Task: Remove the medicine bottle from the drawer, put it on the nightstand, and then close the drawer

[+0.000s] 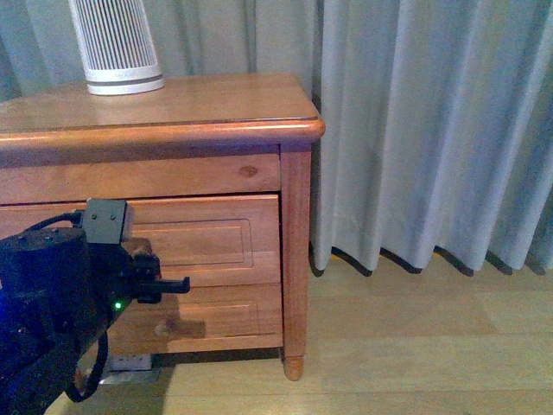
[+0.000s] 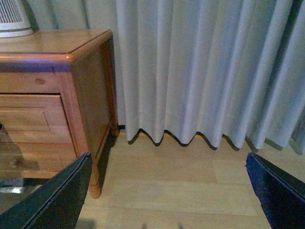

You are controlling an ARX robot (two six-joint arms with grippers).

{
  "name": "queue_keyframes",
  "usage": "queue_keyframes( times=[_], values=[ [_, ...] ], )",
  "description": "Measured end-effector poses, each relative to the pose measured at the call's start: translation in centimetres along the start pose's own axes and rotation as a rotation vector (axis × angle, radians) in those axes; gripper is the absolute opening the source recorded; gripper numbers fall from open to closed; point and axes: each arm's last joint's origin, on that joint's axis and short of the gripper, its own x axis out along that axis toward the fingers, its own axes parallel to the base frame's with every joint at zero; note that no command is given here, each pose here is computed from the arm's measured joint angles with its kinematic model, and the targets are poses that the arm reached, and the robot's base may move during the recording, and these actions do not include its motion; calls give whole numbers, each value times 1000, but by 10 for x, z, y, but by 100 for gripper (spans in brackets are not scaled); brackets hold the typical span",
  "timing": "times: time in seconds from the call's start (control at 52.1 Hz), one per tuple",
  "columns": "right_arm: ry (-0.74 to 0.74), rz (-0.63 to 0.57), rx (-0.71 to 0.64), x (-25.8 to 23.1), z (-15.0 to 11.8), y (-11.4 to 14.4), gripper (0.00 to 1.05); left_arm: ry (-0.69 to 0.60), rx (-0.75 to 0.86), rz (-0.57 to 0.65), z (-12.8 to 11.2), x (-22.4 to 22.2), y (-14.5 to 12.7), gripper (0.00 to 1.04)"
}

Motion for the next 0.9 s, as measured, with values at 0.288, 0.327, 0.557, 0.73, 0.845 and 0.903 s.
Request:
queue_keyframes(
  times=[0.288,0.327,0.557,0.73,0.845,0.903],
  values=[
    [0,0,0,0,0,0,98,93,39,20,-12,-65,-11,24],
    [0,0,0,0,0,0,98,116,45,24,-15,-74,-13,24],
    [0,0,0,0,0,0,98,205,77,21,-26,-112,-21,24],
    [0,0,0,0,0,0,98,261,102,21,-28,-136,-25,24],
    [0,0,0,0,0,0,98,290,114,21,-28,-147,-25,24],
    [0,0,0,0,0,0,98,308,121,20,-28,-154,-25,24]
  ],
)
